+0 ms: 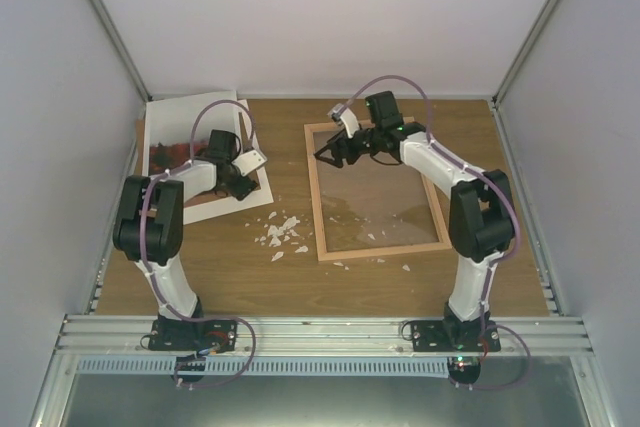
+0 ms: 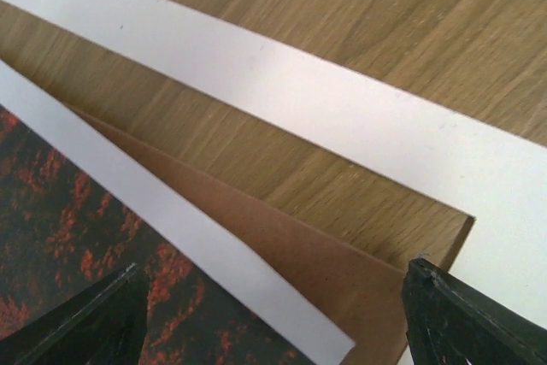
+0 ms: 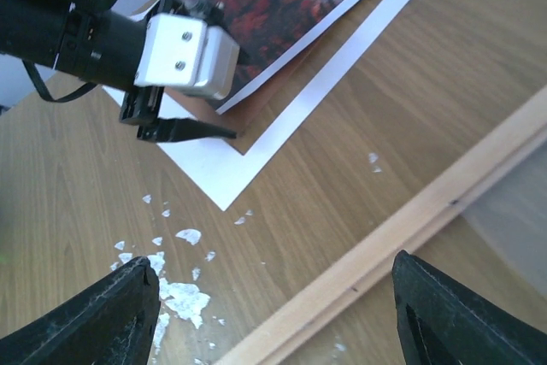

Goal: Put the photo into the frame
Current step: Adjust the photo frame item at the center of the board.

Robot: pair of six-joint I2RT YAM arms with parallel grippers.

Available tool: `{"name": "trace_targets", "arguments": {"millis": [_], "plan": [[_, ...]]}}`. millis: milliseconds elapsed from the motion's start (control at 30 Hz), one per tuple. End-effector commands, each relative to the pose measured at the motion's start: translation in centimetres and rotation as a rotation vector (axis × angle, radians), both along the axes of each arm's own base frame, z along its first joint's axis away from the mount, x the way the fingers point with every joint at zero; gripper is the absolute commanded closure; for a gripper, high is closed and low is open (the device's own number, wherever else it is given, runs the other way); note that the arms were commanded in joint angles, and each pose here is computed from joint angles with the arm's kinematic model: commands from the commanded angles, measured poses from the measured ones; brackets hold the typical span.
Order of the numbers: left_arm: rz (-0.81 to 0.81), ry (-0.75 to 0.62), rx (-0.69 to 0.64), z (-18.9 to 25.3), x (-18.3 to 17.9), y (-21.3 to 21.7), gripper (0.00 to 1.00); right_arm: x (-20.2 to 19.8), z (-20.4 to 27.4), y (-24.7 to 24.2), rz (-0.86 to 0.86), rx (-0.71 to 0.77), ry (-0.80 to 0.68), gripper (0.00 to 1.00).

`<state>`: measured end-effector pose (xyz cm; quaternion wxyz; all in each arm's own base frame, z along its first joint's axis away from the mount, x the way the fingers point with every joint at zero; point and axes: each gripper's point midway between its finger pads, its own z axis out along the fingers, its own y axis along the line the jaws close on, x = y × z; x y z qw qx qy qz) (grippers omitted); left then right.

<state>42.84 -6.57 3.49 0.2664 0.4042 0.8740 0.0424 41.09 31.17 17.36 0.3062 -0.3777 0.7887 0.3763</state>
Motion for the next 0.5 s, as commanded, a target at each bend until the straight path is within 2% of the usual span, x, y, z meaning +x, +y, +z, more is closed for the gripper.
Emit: {"name": "trace_targets", "arguments": {"millis": [0,267,467], "plan": [[-0.086,0.076,0.031,-1.5,-2.4,-1.5,0.18,0.8,3.3,-2.9,-0.030,0.029,-0.089,0.24],[-0.200,0.162,0.060,-2.2,-7.8,-2.9,0.18,0.5,3.4,-6.0,-0.057,0.052,-0.090,0.24],[-0.246,0.221,0.016,-1.3,-11.4,-3.7,0.18,-0.3,3.4,-6.3,-0.047,0.059,-0.105,0.24]]}}
